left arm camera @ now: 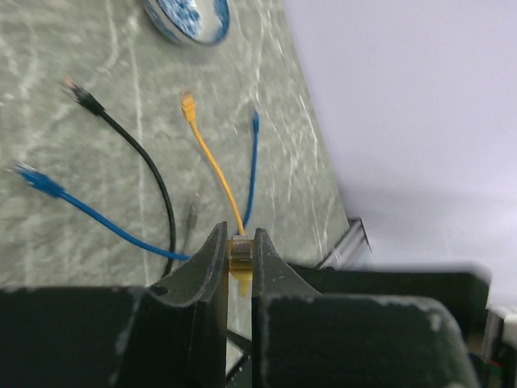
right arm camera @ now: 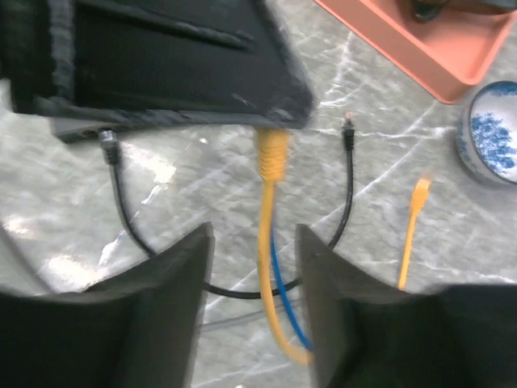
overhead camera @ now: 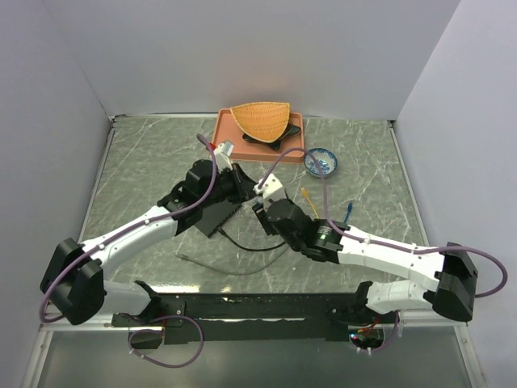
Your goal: Insert the plug into the switch port
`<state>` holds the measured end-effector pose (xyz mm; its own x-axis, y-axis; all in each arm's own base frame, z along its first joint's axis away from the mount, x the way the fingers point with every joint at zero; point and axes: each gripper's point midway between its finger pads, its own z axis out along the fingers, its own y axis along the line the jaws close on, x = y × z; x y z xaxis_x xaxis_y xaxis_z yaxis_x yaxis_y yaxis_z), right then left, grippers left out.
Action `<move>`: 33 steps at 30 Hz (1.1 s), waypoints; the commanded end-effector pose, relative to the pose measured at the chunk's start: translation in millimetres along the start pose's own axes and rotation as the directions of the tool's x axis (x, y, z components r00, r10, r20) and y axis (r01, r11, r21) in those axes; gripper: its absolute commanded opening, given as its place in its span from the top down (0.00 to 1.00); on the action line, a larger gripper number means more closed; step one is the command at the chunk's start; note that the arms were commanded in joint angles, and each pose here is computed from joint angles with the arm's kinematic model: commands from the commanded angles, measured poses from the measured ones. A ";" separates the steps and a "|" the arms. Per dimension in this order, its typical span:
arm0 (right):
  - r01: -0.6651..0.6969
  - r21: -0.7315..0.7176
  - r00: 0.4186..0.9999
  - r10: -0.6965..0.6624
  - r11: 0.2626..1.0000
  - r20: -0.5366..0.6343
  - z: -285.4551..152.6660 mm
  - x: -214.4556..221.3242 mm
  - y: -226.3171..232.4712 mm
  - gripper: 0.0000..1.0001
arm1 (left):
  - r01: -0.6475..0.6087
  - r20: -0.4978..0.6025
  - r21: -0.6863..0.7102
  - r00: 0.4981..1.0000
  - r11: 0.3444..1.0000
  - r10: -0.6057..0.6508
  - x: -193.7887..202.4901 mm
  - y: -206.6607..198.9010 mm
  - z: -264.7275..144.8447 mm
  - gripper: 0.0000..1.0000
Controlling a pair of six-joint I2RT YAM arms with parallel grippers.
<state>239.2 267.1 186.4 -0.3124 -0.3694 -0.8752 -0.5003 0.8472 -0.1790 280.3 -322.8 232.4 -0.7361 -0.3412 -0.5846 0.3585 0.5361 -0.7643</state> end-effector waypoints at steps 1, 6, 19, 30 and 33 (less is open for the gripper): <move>-0.139 -0.162 0.982 0.157 0.977 0.103 -18.3 -34.9 1.3 0.24 | -0.045 0.130 0.007 0.990 0.999 0.044 -24.9 -8.6 -20.0 0.99; -0.254 -0.351 0.935 0.323 0.901 0.150 -36.3 -51.5 -14.7 0.01 | -0.101 0.179 0.024 0.979 0.995 0.095 -30.4 -11.6 -33.6 0.99; -0.233 -0.762 0.873 0.475 0.604 0.109 -73.7 -74.6 15.0 0.02 | -0.305 0.295 0.261 0.929 0.916 0.225 -27.1 -58.9 -80.9 0.99; -0.251 -0.841 0.839 0.541 0.479 0.058 -77.4 -85.0 24.4 0.13 | -0.411 0.347 0.451 0.898 0.792 0.269 -13.2 -94.3 -106.9 0.99; -0.250 -0.854 0.833 0.551 0.456 0.050 -77.5 -88.3 26.2 0.19 | -0.415 0.350 0.455 0.897 0.788 0.270 -13.3 -96.0 -109.2 0.99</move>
<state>198.0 288.5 275.6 -0.5151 0.1411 -0.8455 -0.8107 0.2403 0.5339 208.9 -288.1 310.5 -0.4478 -0.3912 -0.8040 0.7683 0.2916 -0.5698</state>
